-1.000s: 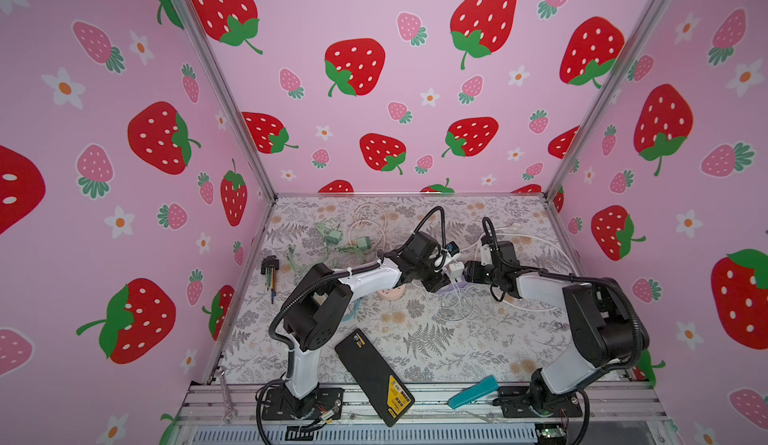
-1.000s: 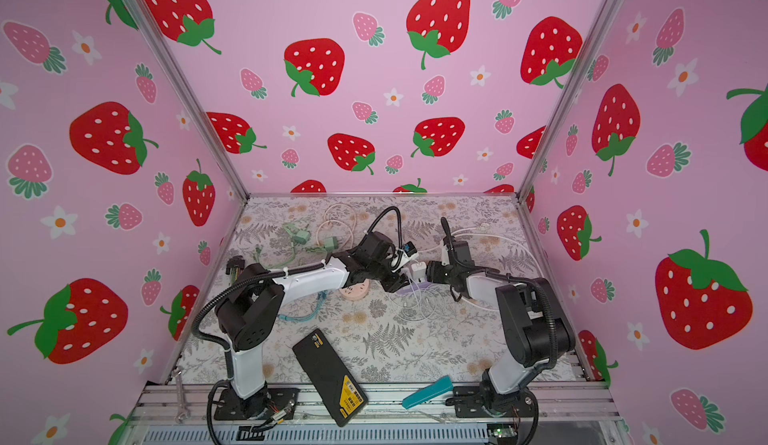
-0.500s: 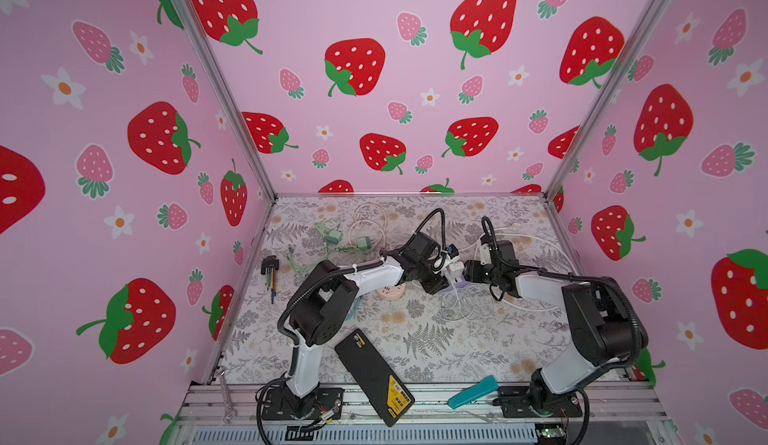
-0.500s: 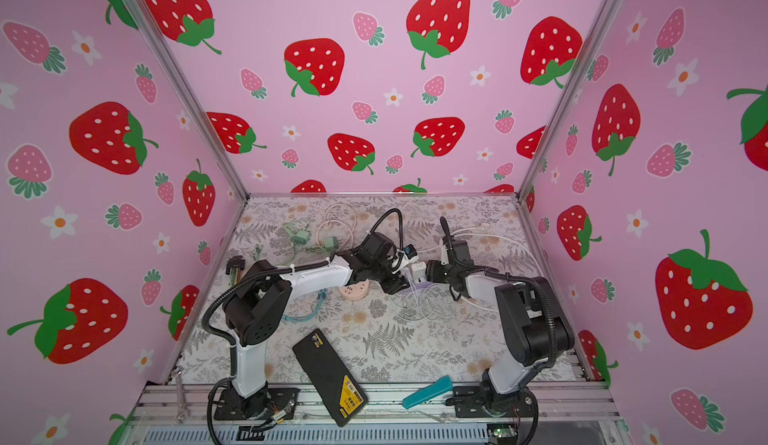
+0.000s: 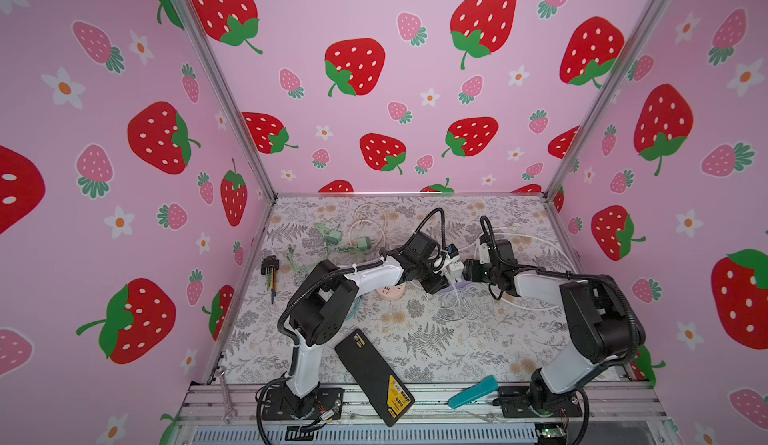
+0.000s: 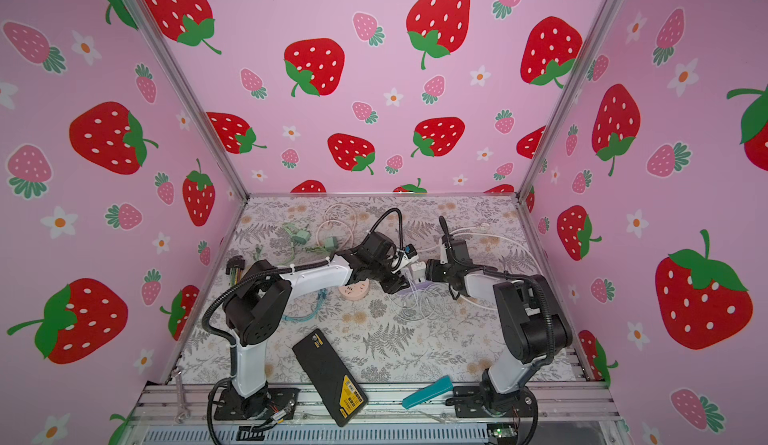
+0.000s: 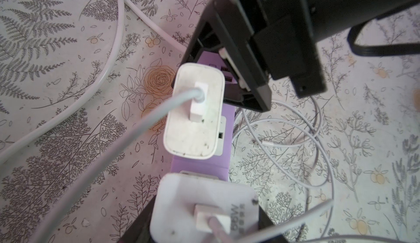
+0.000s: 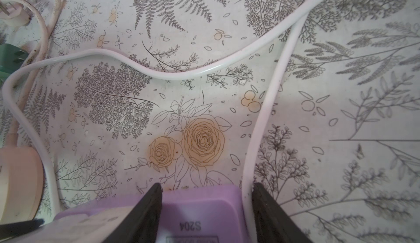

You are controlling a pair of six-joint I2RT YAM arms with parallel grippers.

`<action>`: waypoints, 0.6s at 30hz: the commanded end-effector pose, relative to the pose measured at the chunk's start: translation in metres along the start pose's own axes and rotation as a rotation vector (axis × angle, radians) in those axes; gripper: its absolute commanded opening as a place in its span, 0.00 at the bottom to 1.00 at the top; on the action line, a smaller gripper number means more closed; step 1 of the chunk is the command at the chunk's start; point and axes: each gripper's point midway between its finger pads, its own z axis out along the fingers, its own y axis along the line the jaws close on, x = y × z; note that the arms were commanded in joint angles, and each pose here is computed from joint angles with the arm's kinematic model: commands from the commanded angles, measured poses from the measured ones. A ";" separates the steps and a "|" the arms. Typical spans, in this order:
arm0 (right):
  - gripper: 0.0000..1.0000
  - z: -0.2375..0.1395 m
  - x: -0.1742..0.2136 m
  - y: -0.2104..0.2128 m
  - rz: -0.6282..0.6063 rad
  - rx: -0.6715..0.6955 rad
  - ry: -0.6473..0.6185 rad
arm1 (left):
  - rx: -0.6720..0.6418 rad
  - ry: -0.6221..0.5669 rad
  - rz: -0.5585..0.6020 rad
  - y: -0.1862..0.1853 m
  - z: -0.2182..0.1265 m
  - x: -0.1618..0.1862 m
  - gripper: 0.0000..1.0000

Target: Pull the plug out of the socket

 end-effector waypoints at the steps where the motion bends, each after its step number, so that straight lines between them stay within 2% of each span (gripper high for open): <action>1: 0.64 0.008 0.040 -0.006 -0.019 0.032 0.142 | 0.062 -0.075 0.027 -0.011 -0.001 -0.027 0.57; 5: 0.64 0.008 0.041 -0.007 -0.021 0.033 0.144 | 0.065 -0.068 0.020 -0.011 0.000 -0.027 0.56; 12: 0.64 0.010 0.043 -0.008 -0.022 0.043 0.150 | 0.062 -0.063 0.008 -0.011 0.000 -0.022 0.42; 18: 0.64 0.013 0.048 -0.014 -0.018 0.070 0.172 | 0.049 -0.082 -0.006 -0.012 -0.002 -0.017 0.41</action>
